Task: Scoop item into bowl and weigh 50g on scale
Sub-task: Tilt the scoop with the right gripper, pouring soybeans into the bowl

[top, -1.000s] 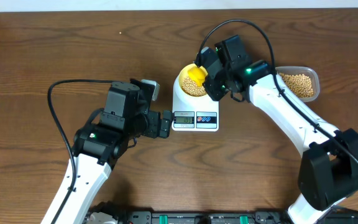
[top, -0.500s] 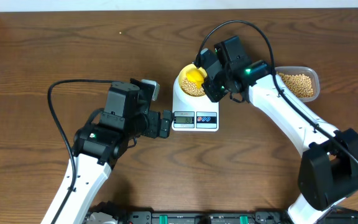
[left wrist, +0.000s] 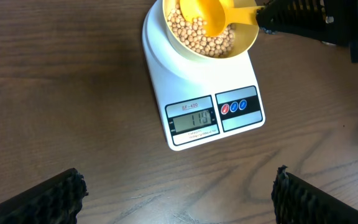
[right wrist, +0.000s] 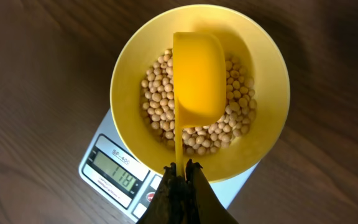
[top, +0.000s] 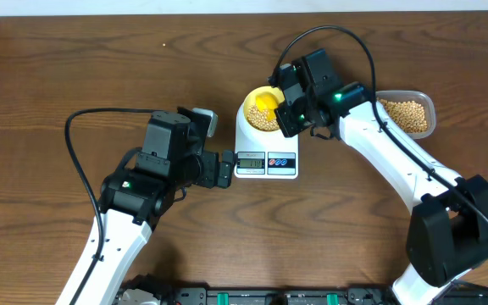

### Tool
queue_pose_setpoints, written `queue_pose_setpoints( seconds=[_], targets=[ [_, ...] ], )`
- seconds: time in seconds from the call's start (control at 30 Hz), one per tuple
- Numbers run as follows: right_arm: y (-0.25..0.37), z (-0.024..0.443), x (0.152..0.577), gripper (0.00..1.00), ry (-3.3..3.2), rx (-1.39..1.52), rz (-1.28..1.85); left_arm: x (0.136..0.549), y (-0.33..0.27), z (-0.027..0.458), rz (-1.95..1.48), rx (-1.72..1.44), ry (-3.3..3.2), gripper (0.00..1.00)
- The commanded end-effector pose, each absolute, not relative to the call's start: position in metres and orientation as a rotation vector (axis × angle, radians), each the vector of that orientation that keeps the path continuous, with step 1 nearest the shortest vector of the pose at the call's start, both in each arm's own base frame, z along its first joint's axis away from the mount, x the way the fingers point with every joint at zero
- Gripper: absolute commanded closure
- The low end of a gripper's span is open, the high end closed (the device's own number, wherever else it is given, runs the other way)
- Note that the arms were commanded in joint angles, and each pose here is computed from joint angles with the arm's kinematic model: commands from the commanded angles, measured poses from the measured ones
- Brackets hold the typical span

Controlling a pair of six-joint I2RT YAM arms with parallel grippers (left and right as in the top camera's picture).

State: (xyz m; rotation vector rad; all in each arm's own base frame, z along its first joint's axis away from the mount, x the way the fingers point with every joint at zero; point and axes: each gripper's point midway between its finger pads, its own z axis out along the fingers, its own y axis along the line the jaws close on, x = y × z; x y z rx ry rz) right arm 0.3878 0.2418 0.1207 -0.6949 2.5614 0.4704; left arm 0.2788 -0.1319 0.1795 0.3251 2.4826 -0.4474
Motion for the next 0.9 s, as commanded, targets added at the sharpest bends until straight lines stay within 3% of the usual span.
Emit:
queue_pose_setpoints(
  seconds=[0.0,0.87],
  targets=[
    [0.24,0.115,0.386,0.99,2.626,-0.554,0.516,0.279,-0.131,0.179,-0.433,0.344,2.477,0.02],
    [0.241,0.121,0.384,0.99,2.658,-0.438,0.698,0.279,-0.131,0.179,-0.433,0.344,2.477,0.02]
  ],
)
